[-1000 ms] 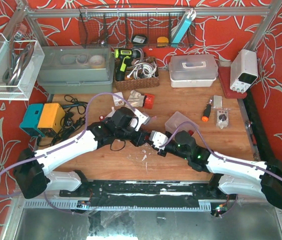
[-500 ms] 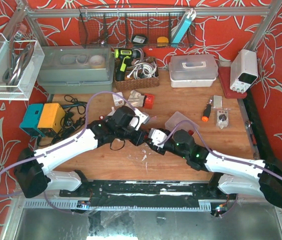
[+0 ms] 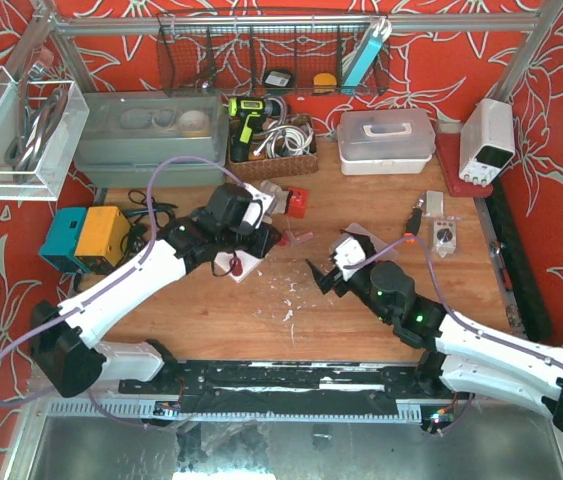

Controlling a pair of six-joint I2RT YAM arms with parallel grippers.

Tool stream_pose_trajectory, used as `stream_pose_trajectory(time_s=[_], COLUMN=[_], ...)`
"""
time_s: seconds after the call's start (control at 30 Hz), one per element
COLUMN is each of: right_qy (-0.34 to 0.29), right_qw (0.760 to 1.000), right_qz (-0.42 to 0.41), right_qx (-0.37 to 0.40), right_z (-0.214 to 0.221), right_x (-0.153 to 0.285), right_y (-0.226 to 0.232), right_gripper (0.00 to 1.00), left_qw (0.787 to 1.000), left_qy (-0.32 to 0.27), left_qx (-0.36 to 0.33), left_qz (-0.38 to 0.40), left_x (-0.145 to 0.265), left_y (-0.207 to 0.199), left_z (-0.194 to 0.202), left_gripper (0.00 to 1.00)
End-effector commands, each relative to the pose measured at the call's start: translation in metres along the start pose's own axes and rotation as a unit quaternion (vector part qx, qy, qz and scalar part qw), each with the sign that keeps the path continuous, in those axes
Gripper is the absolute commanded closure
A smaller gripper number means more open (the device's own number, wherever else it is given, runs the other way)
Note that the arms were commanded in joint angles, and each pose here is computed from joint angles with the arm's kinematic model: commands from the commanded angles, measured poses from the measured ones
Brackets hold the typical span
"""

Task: Install the large spring

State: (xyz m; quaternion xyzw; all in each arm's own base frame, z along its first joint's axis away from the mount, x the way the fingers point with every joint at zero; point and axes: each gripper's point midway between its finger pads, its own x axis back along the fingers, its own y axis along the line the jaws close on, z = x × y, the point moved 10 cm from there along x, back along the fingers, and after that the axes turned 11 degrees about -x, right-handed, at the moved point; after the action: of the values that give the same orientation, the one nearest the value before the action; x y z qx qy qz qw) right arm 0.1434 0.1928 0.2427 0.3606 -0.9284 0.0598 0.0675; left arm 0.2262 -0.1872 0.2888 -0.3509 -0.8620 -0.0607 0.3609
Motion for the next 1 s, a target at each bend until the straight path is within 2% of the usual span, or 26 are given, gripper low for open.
stream_pose_trajectory(time_s=[0.0,0.2,0.5,0.7,0.97], right_qy=[0.009,0.002,-0.019,-0.017,-0.017], right_qw=[0.989,0.981,0.971,0.971,0.97], right_qz=[0.126,0.173,0.216,0.216,0.22], right_qx=[-0.078,-0.092,-0.096,-0.1,-0.098], right_z=[-0.005,-0.005,0.007,0.008,0.009], right_x=[0.012,0.02,0.03,0.029,0.03], right_y=[-0.023,-0.032,-0.041,-0.042,-0.043], right_gripper=[0.01,0.01,0.01,0.01,0.01], left_qw=[0.998,0.983,0.955,0.935,0.929], left_qy=[0.006,0.067,0.146,0.206,0.228], left_qx=[-0.003,0.008,0.018,0.018,0.04], left_qz=[-0.068,-0.169,-0.257,-0.289,-0.288], left_x=[-0.003,-0.015,-0.041,-0.062,-0.067], left_y=[0.025,0.07,0.123,0.147,0.168], left_z=[-0.016,-0.028,-0.037,-0.039,-0.031], left_gripper=[1.0,1.0,1.0,1.0,1.0])
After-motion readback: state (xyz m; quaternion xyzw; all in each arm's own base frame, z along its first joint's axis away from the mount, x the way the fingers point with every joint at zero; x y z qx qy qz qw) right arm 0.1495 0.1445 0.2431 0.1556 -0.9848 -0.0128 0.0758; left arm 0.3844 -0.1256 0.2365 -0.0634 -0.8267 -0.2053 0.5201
